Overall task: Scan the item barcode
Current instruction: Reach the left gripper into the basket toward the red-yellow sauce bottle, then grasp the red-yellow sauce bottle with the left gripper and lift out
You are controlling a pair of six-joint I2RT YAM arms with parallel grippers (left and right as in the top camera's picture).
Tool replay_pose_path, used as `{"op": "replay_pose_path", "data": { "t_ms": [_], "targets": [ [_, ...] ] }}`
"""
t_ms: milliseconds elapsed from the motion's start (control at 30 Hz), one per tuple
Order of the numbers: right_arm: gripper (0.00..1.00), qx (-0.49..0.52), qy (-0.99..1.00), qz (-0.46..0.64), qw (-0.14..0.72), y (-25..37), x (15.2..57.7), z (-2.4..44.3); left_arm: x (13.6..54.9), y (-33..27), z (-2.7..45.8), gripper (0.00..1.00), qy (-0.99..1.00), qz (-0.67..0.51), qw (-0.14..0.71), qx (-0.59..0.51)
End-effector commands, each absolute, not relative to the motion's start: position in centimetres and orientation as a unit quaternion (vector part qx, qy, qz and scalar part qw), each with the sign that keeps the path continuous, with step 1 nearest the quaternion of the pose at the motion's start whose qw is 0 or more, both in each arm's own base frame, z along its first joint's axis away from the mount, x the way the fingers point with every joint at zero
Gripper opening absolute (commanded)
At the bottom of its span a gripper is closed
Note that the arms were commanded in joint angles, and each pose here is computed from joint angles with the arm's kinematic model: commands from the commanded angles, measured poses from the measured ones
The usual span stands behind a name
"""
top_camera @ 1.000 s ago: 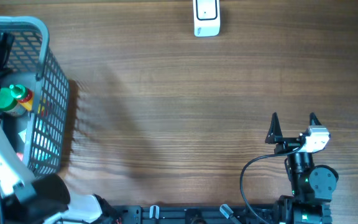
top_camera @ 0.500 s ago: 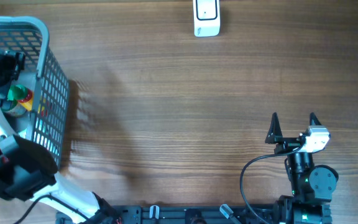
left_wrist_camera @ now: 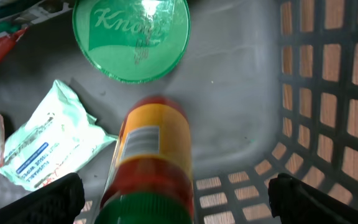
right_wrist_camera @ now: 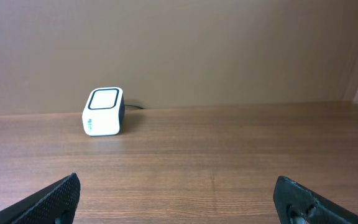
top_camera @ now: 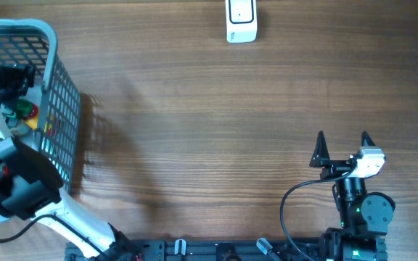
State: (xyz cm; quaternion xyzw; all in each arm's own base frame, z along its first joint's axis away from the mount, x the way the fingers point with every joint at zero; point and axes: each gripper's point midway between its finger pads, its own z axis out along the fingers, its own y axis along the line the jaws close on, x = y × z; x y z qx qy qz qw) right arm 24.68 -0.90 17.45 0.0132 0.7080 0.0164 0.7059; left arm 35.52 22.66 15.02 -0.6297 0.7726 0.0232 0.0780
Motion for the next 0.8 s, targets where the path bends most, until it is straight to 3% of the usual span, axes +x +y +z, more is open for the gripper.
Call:
{"op": "replay_pose_path", "data": {
  "t_ms": [0,333,433,533,600,767],
  "targets": [
    [1.0,0.016,0.704,0.021,0.709,-0.9,24.6,17.7,35.1,23.5,13.3,1.0,0.766,0.043,0.06,-0.638],
    [1.0,0.016,0.704,0.021,0.709,-0.9,24.6,17.7,34.1,22.5,11.0,0.92,0.77,0.044,0.024,-0.636],
    [1.0,0.016,0.704,0.021,0.709,-0.9,24.6,17.7,33.4,22.0,9.4,0.83,0.771,0.047,0.007,-0.635],
    [1.0,0.016,0.704,0.021,0.709,-0.9,24.6,17.7,33.4,22.0,9.6,0.59,0.771,0.047,0.009,-0.635],
    [1.0,0.016,0.704,0.021,0.709,-0.9,24.6,17.7,33.7,22.2,10.6,0.49,0.771,0.045,0.023,-0.635],
    [1.0,0.016,0.704,0.021,0.709,-0.9,24.6,17.7,34.8,22.8,16.7,0.45,0.766,0.034,0.094,-0.635]
  ]
}}
